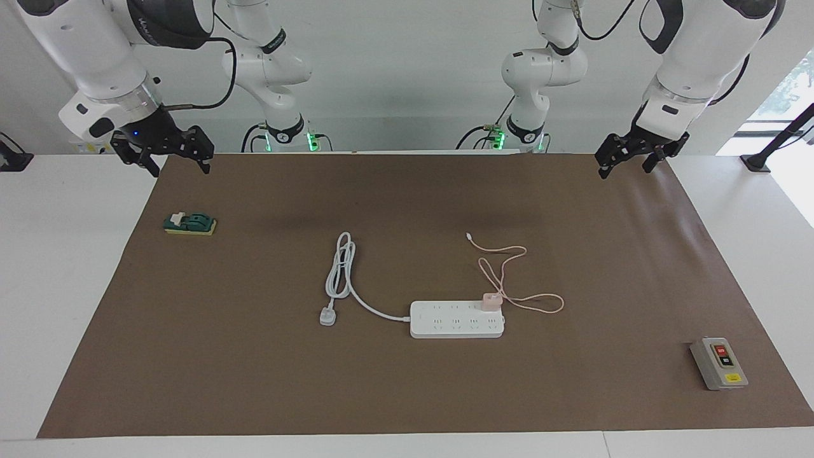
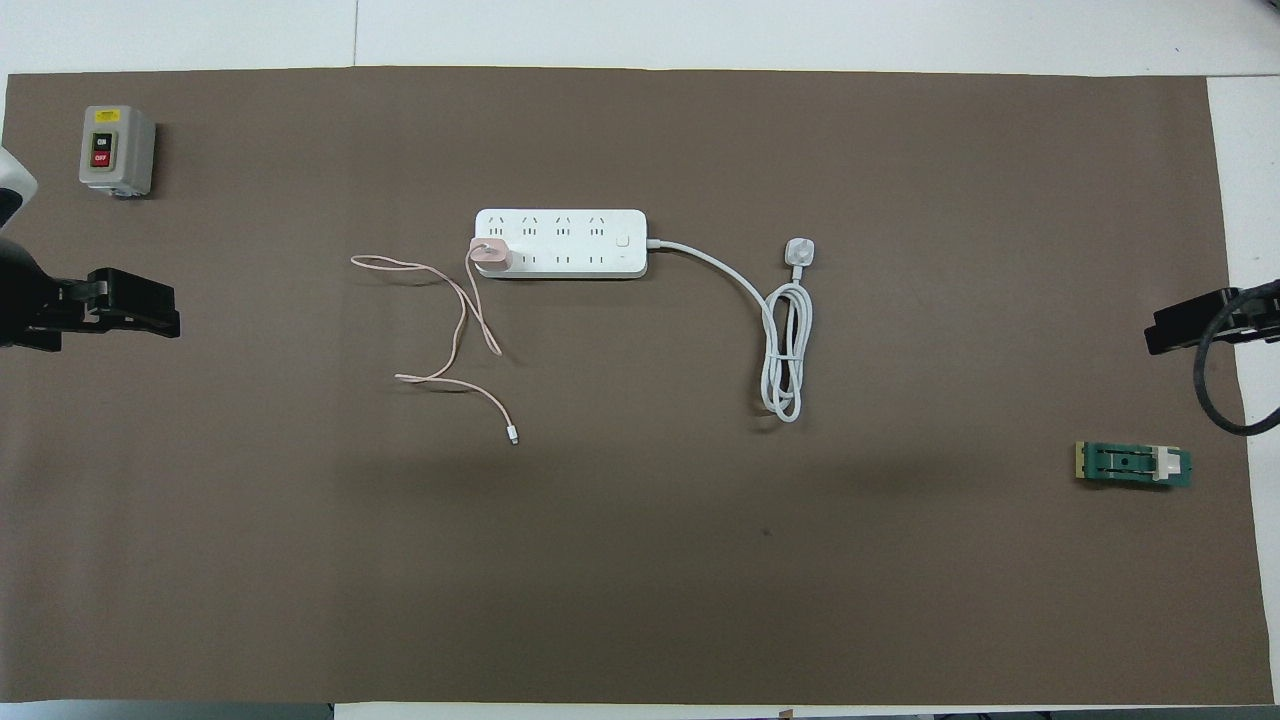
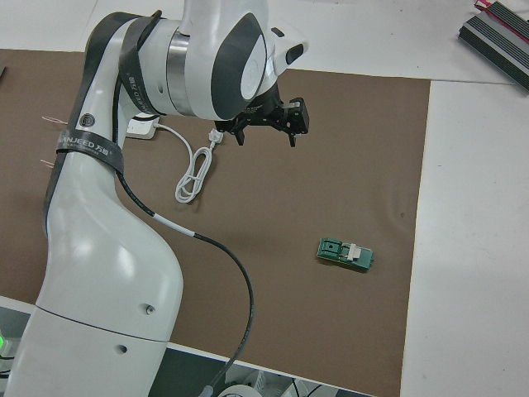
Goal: Plug charger into power strip
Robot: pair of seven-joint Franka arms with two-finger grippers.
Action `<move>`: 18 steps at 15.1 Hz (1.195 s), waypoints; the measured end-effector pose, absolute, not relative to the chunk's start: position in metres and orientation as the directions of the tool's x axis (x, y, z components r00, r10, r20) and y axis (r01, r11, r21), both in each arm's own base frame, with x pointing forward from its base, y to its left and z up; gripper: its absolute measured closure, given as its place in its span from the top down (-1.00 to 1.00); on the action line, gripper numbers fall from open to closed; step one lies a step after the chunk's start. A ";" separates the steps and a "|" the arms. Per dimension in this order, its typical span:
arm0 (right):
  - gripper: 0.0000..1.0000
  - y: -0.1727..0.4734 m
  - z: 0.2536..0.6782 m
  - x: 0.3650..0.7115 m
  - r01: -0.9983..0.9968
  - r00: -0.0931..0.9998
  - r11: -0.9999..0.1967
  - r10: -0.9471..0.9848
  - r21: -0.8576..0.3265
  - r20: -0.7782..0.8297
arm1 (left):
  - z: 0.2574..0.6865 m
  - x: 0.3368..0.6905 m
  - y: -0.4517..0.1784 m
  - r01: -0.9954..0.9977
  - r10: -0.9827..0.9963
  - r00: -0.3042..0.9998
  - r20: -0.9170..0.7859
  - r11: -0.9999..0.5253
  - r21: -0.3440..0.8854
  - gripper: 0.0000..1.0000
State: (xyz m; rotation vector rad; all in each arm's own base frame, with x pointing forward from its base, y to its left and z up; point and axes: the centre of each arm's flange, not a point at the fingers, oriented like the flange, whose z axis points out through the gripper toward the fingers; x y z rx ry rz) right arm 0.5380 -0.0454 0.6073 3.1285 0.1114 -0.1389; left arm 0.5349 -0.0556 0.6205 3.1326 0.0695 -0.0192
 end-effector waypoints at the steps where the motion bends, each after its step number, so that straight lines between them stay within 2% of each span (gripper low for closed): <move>1: 1.00 -0.045 0.607 0.538 0.071 0.994 -0.997 0.071 0.005 -0.089 | 0.621 0.535 -0.056 0.045 0.045 0.999 -0.013 -0.999 0.016 1.00; 18: 1.00 -0.045 0.607 0.538 0.071 0.994 -0.997 0.071 0.005 -0.089 | 0.630 0.534 -0.055 0.043 0.043 0.999 -0.010 -0.999 0.020 1.00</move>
